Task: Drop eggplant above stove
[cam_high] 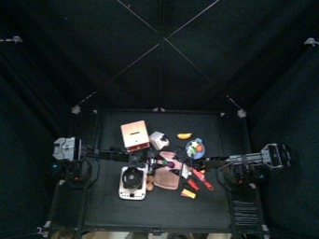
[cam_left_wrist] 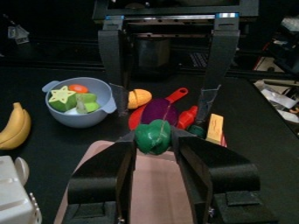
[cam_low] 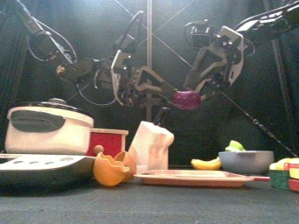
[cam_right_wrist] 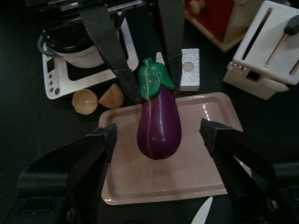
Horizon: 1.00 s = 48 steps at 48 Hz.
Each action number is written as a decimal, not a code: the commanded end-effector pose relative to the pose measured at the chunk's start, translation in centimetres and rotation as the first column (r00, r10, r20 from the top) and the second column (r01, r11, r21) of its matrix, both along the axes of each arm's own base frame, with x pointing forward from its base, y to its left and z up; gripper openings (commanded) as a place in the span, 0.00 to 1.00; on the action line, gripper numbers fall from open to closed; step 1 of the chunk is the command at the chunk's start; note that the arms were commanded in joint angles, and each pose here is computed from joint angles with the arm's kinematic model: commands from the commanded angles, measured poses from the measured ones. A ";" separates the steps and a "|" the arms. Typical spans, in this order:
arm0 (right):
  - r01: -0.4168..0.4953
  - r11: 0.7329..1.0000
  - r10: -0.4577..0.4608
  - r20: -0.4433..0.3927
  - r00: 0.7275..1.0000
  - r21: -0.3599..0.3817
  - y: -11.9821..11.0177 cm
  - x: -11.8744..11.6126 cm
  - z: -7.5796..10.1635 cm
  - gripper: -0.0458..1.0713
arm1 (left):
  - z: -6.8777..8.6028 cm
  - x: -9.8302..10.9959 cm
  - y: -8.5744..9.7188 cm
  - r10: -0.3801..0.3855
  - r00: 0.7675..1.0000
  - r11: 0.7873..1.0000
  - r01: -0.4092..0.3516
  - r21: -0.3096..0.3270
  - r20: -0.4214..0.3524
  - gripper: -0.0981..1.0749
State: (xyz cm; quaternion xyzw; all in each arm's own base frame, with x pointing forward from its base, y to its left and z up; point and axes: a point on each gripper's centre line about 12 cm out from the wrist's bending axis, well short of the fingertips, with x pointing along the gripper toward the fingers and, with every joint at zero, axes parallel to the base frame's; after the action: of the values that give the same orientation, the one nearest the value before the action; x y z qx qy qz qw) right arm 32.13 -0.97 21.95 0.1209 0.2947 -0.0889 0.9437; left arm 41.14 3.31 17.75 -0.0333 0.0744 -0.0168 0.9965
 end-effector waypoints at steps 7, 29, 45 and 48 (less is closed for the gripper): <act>-0.005 1.000 0.005 0.039 0.999 -0.002 0.2 -0.1 1.4 0.97 | 1.2 -1.0 0.0 0.005 1.000 1.000 -0.005 0.000 0.025 0.67; -0.009 1.000 0.009 0.028 1.000 -0.003 0.3 -0.3 1.0 0.98 | 0.4 -9.4 -0.4 0.067 0.995 0.997 -0.070 -0.043 -0.077 0.67; -0.003 1.000 0.002 0.009 1.000 0.007 0.3 0.1 0.3 0.98 | -1.3 -14.3 -0.3 0.127 0.967 0.987 -0.146 -0.071 -0.221 0.67; -0.002 1.000 0.002 0.003 1.000 0.007 0.3 0.1 0.1 0.97 | -1.8 -15.0 -0.2 0.136 0.956 0.984 -0.160 -0.073 -0.260 0.67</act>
State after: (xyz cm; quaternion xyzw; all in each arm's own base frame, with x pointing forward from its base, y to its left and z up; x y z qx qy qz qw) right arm 31.87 -0.77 21.17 0.1209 0.3070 -0.0896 0.9397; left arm 26.64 2.93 15.88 -0.0824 0.1876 0.0502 0.9775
